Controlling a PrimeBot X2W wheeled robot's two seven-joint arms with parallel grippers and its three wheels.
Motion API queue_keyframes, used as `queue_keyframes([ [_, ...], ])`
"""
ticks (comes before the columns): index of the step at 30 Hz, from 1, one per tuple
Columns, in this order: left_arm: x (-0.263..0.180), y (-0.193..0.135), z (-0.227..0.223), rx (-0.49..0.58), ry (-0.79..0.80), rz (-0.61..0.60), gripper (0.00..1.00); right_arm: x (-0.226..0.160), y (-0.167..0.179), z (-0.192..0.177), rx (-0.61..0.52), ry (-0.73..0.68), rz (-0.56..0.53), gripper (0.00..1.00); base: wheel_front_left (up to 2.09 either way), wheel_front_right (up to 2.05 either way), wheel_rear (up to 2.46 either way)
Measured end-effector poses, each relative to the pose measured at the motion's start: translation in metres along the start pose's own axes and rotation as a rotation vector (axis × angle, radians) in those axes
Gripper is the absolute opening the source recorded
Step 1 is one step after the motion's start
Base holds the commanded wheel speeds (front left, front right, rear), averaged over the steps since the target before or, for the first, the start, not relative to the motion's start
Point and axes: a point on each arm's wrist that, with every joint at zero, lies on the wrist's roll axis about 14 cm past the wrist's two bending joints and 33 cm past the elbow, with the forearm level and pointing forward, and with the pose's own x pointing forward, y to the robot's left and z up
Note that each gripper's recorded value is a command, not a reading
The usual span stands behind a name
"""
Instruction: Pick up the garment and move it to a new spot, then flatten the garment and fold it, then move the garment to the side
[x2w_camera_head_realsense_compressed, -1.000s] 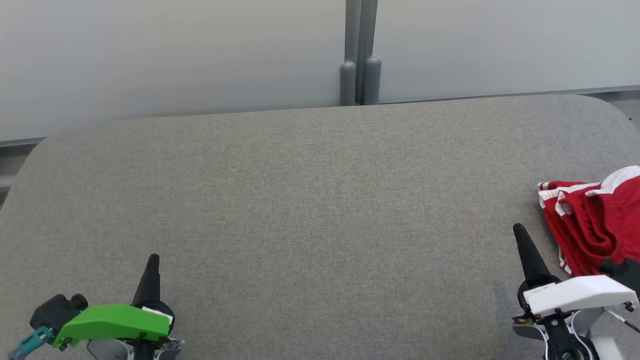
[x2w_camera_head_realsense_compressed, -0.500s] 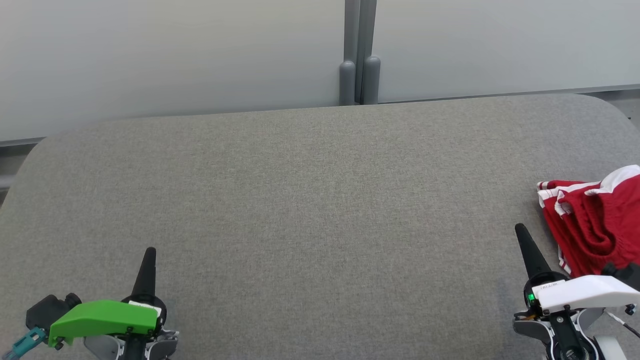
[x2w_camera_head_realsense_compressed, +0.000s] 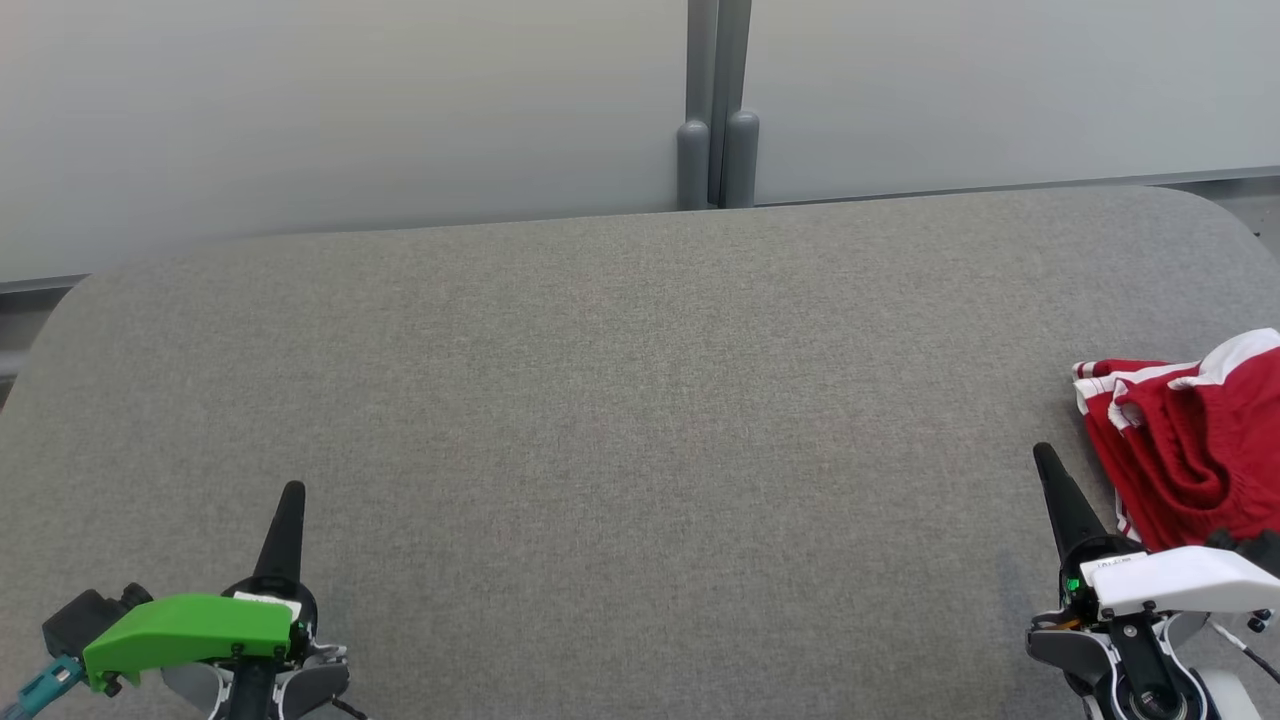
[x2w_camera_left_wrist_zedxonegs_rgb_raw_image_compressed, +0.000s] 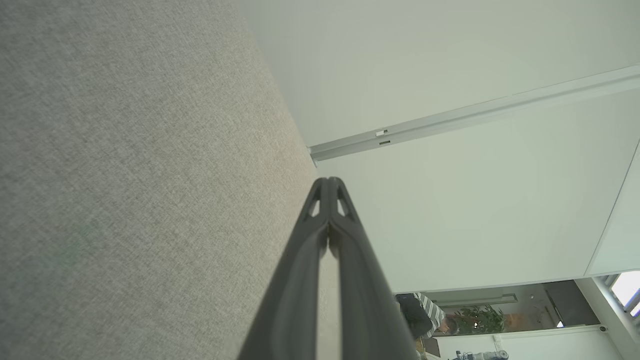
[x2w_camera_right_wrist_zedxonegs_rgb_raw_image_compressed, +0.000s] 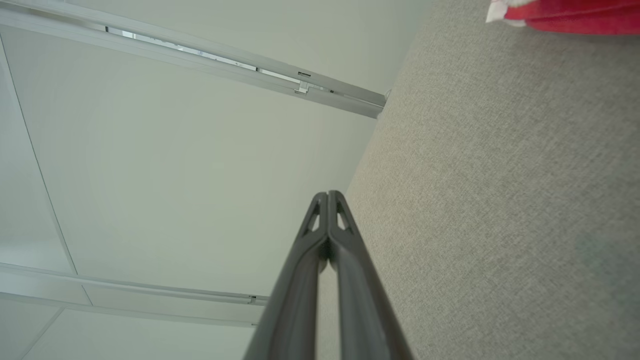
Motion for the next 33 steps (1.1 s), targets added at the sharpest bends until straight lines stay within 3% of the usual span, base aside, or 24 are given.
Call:
queue_keyframes([
  [33,0.006,-0.011,0.01,-0.238,-0.028,-0.077,0.0,0.003,-0.007,0.007,0.245,-0.027,-0.011,0.0,0.0,0.0,0.0],
])
